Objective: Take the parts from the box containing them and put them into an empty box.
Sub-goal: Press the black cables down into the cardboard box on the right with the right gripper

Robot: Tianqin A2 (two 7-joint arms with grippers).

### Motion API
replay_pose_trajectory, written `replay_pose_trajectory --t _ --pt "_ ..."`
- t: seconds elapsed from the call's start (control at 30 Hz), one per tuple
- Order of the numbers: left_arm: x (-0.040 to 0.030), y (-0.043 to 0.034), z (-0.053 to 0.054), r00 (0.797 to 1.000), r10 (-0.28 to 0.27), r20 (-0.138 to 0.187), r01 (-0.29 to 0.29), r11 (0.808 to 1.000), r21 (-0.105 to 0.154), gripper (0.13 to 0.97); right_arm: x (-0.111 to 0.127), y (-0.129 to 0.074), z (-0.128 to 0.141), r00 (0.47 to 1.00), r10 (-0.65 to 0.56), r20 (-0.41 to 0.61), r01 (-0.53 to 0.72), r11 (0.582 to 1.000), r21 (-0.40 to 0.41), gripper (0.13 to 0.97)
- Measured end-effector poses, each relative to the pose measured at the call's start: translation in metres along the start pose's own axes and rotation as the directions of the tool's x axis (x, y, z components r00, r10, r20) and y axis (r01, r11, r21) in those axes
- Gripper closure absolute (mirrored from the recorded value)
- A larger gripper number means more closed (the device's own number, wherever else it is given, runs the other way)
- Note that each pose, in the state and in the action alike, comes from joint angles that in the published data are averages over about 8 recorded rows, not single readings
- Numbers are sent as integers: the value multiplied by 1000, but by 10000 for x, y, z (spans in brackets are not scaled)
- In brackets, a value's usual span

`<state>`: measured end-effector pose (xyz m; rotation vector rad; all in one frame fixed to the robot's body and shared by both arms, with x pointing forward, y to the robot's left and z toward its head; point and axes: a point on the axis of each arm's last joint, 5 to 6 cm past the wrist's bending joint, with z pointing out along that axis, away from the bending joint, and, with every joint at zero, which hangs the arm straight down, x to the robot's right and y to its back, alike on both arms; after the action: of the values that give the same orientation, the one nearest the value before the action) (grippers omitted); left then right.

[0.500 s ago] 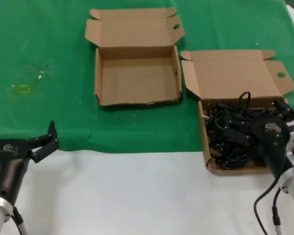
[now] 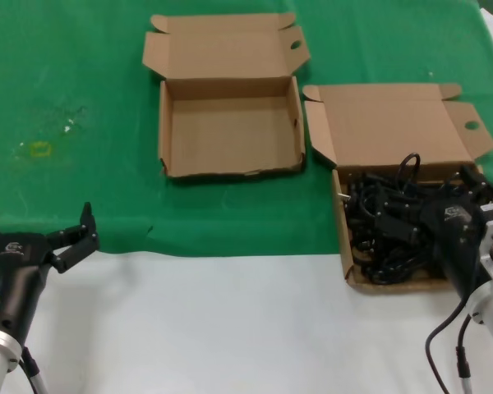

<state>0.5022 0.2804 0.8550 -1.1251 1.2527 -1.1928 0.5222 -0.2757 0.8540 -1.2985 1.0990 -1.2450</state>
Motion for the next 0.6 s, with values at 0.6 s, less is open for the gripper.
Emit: replay_pose_trajectory --t 0.6 --pt "0 0 0 1000 0 0 0 1000 0 194 0 -23 8 1000 0 17 0 1000 6 130"
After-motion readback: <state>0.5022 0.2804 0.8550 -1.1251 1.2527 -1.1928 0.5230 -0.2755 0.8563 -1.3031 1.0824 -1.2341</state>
